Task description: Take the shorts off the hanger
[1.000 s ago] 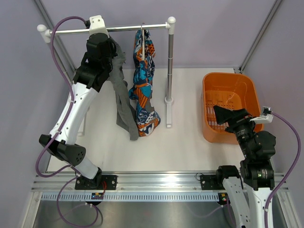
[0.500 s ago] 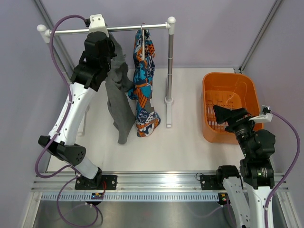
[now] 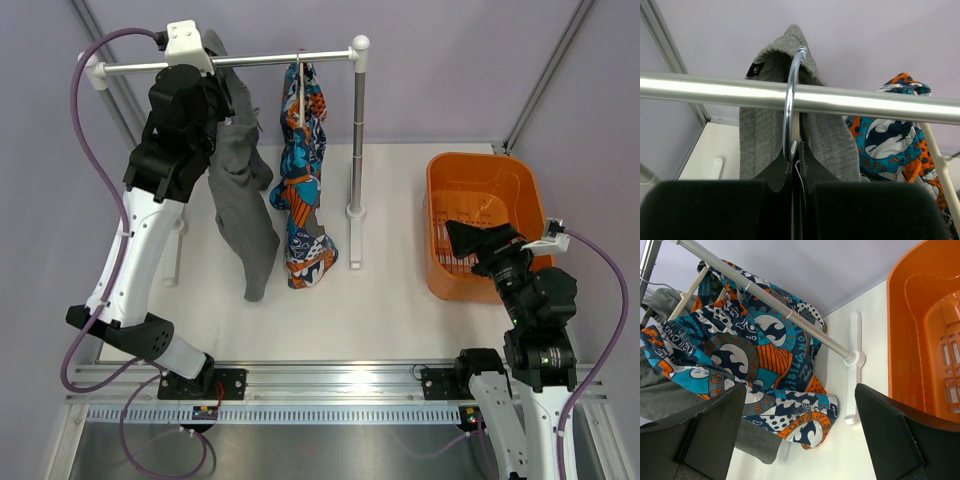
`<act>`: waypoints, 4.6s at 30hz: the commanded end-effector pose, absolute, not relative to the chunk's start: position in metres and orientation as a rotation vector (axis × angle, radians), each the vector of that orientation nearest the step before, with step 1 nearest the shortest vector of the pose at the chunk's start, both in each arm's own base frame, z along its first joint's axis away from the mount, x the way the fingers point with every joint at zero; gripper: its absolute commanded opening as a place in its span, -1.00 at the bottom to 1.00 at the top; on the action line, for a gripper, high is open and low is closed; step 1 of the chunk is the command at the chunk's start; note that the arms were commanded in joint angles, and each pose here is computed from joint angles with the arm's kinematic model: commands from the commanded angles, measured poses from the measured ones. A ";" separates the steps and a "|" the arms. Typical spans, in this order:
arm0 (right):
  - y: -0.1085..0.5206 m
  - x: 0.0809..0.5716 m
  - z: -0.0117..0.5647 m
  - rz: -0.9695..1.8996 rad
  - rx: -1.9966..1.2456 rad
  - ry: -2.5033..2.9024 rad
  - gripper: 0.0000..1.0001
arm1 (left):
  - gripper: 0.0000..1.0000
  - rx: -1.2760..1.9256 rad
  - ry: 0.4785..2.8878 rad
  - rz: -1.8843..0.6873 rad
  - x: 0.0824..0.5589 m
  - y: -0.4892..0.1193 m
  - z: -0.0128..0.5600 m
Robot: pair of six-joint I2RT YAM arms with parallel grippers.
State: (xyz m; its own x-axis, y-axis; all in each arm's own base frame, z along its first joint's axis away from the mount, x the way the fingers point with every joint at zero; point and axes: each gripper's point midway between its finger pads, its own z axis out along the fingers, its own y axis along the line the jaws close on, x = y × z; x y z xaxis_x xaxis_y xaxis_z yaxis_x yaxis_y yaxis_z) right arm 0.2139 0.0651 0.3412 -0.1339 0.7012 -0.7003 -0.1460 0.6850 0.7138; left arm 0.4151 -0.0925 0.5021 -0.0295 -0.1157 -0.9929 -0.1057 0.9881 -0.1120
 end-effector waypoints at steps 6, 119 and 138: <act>0.073 0.214 0.359 0.811 0.396 1.505 0.99 | -1.00 -0.175 1.515 -0.070 0.368 -0.094 0.533; 0.235 0.264 0.281 0.403 0.039 2.106 -0.59 | -1.00 0.784 1.890 -0.636 0.182 -0.289 0.313; 0.168 0.285 0.283 0.171 0.212 2.073 -1.00 | -1.00 0.954 1.674 -0.860 0.112 -0.241 0.349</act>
State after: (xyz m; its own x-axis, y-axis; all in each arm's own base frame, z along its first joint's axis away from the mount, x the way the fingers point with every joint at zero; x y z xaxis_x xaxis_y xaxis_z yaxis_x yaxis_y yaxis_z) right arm 0.2683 0.2149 0.2681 -0.5752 0.1792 -0.7982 -0.0649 0.9627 0.2629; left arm 0.1429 -0.2494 0.3216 -0.2766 0.2391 -0.9308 0.8187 0.5657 -0.0980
